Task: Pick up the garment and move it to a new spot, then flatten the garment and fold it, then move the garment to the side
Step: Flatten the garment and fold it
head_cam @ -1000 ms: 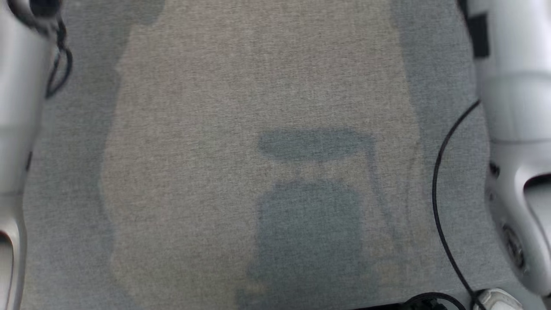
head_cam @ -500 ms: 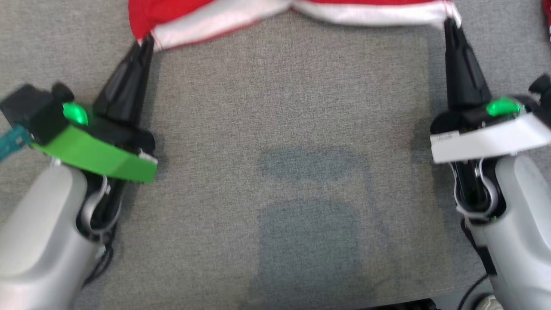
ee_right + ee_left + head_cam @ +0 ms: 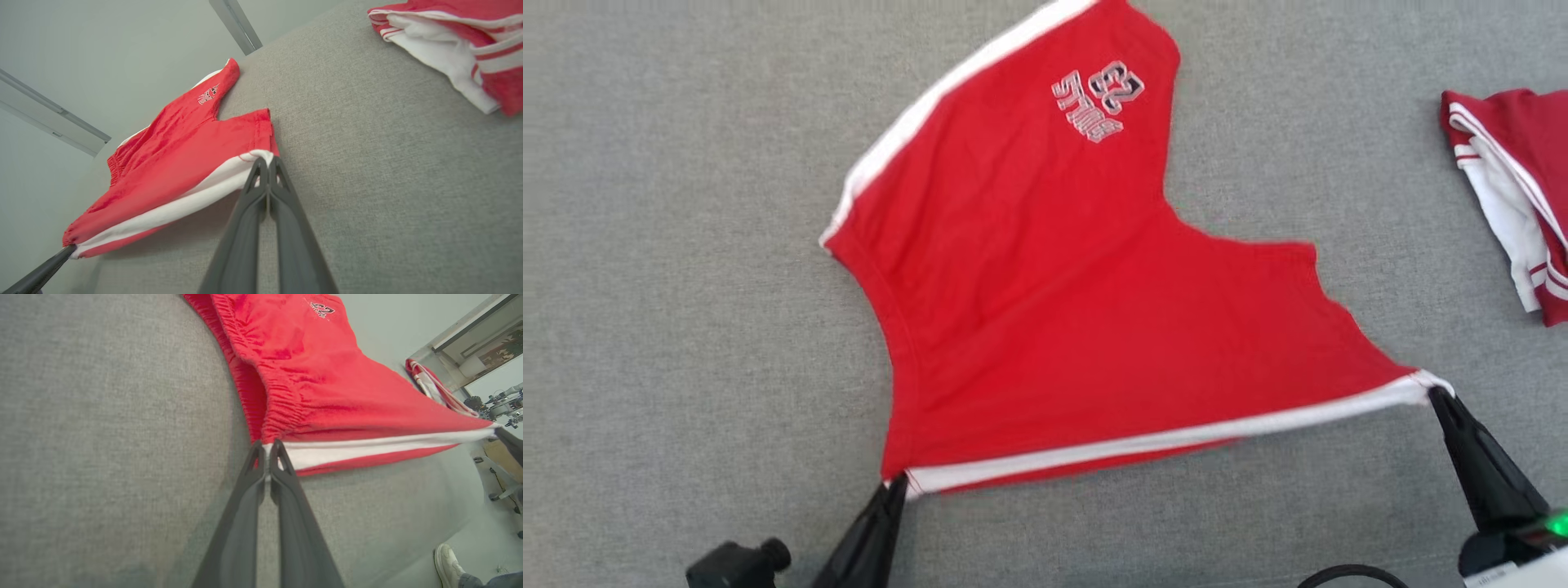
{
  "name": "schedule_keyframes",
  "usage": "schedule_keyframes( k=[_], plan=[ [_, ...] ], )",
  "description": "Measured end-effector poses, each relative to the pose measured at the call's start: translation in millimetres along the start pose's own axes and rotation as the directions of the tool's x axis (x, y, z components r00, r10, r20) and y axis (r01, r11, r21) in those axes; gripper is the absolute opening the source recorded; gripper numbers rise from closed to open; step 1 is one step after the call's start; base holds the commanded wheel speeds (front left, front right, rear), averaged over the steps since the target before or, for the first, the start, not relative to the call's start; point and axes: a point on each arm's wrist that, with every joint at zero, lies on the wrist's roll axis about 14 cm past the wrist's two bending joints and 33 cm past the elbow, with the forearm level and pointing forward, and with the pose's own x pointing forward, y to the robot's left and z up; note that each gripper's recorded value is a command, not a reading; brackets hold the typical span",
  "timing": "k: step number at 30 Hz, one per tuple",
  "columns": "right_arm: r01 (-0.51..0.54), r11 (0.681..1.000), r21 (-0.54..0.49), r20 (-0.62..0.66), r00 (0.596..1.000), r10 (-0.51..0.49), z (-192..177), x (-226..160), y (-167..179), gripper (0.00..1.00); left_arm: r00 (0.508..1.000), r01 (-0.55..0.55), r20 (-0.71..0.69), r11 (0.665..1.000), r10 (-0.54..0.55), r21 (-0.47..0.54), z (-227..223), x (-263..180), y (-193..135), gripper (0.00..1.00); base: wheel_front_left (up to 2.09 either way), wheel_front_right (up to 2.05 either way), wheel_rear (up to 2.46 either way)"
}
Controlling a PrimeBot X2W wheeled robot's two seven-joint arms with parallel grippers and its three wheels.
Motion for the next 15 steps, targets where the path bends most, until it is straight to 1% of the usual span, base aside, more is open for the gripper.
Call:
schedule_keyframes(
  k=[2,4,5,7,11,15],
  plan=[
    [0.004,1.0,-0.003,-0.008,1.0,-0.004,6.1,-15.9,1.9,0.0,1.0,-0.011,-0.012,1.0,0.011,-0.012,-2.3,-12.6,-9.0,0.0,0.0,0.0,0.0],
    [-0.011,1.0,0.005,0.002,1.0,0.011,11.6,-18.5,7.6,0.0,1.0,-0.018,-0.005,1.0,0.018,-0.016,0.9,-16.3,-11.8,0.0,0.0,0.0,0.0],
    [-0.027,1.0,0.004,0.022,0.999,0.026,19.7,-18.1,12.2,0.0,1.0,-0.018,0.007,1.0,0.018,-0.025,6.1,-18.6,-15.9,0.0,0.0,0.0,0.0],
    [-0.064,0.998,-0.02,0.045,0.997,0.065,33.5,-9.0,20.3,0.0,0.999,-0.021,0.043,0.996,0.024,-0.083,18.5,-19.6,-22.8,0.0,0.0,0.0,0.0],
    [-0.173,0.984,-0.034,0.063,0.983,0.175,52.4,38.2,47.9,0.0,0.997,-0.021,0.069,0.998,0.025,-0.065,42.9,-9.9,-22.4,0.0,0.0,0.0,0.0],
    [-0.23,0.972,-0.055,0.022,0.973,0.231,56.8,96.8,65.5,0.0,0.997,-0.013,0.07,1.0,0.013,-0.002,66.3,17.6,-17.6,0.0,0.0,0.0,0.0]
  ],
)
